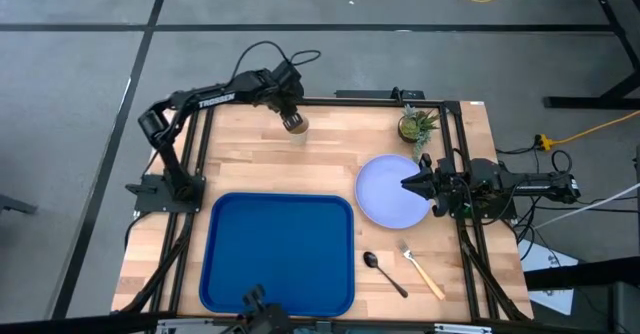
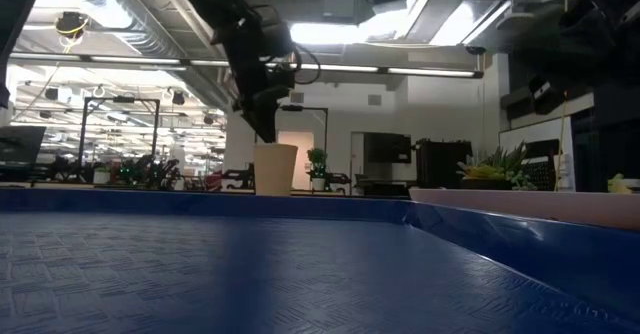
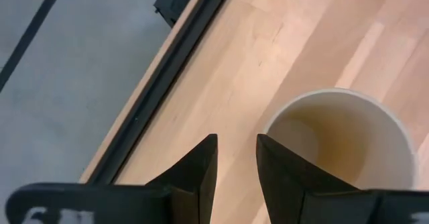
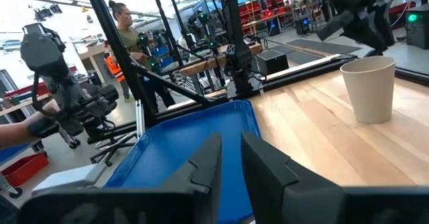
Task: Pick and place plate/cup/fork/spoon on tray
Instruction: Put the white cup on the blue serving tray
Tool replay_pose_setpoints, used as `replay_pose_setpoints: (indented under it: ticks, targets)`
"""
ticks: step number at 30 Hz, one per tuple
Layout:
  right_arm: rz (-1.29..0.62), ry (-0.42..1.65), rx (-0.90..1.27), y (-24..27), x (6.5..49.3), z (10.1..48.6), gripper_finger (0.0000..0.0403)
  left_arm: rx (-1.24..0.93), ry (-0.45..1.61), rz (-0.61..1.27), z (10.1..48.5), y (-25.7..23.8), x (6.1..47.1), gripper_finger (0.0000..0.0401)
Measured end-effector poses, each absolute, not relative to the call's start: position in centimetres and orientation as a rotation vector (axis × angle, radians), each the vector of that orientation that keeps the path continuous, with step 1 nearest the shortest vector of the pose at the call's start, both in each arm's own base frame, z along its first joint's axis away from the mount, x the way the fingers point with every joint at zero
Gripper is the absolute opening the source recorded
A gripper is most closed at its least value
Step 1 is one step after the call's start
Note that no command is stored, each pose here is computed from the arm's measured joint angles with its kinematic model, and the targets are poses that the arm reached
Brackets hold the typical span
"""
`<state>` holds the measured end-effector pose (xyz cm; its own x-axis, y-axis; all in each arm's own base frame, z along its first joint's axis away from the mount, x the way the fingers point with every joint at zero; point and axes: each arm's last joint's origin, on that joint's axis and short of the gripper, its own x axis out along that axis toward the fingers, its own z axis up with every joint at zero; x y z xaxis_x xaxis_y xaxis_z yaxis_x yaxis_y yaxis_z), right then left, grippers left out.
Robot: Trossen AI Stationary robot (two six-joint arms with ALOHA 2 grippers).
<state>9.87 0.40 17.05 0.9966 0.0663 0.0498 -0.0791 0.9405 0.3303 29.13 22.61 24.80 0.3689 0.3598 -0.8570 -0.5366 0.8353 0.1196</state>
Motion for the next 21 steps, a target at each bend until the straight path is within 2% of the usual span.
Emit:
replay_pose_setpoints:
  ticks: [21]
  targets:
    - [0.067,0.006,0.340,0.40,9.88,16.62,0.0062,-0.186,1.100,0.547,24.44,21.68,29.37,0.0096]
